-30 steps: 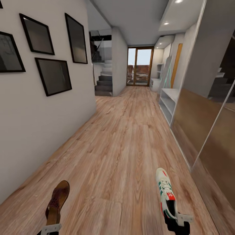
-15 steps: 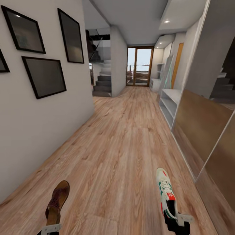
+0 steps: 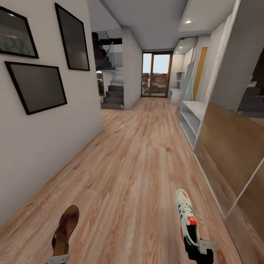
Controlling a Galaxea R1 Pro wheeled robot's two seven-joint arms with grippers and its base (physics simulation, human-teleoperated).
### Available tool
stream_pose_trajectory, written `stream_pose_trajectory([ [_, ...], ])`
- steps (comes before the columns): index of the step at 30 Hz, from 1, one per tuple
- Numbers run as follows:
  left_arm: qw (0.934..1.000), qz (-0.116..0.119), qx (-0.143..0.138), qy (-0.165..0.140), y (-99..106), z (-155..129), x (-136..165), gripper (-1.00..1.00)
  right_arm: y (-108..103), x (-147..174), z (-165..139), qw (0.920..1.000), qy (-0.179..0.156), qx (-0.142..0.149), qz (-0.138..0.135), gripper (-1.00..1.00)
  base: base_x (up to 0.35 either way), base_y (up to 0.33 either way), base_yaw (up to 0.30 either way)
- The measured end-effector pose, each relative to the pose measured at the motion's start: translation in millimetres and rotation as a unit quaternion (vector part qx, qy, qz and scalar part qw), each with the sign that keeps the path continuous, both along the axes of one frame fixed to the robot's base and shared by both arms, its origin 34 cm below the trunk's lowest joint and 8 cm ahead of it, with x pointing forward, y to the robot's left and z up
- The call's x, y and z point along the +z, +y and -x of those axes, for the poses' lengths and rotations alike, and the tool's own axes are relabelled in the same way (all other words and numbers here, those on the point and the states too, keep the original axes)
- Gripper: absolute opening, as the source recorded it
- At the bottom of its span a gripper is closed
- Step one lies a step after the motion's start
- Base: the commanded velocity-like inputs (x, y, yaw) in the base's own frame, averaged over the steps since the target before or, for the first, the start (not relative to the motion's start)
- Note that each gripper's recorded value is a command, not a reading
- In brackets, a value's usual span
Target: Pick up the two gym shoes and the two sandals from the corridor floor and place them onto the hallstand (shoe rack) in the corridor, making sure they are on the rack and not on the floor. Arrange them so the two gym shoes are next to each other and the two sandals are next to each other.
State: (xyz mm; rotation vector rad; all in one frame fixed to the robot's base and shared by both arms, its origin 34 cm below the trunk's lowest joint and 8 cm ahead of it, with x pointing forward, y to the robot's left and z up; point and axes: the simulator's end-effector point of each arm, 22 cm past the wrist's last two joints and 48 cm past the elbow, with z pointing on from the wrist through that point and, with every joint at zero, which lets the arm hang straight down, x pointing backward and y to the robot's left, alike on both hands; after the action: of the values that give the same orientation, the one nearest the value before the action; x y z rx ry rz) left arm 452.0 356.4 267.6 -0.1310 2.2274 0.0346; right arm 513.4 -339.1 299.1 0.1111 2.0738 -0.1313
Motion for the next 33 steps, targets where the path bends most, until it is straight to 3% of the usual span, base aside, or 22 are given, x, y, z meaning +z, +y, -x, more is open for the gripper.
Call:
stream_pose_trajectory([
  [17,1.0000,0.002,0.003,-0.002,0.7,-0.4,1.0,-1.00,-0.5,1.4,-0.7,1.0000,-0.002,-0.001,0.000,-1.00,0.336,0.023,-0.195],
  [33,1.0000,0.002,0.004,-0.002,0.8,-0.3,1.0,-1.00,-0.5,1.4,-0.7,1.0000,-0.002,-0.001,0.001,-1.00,0.312,0.170,-0.021],
])
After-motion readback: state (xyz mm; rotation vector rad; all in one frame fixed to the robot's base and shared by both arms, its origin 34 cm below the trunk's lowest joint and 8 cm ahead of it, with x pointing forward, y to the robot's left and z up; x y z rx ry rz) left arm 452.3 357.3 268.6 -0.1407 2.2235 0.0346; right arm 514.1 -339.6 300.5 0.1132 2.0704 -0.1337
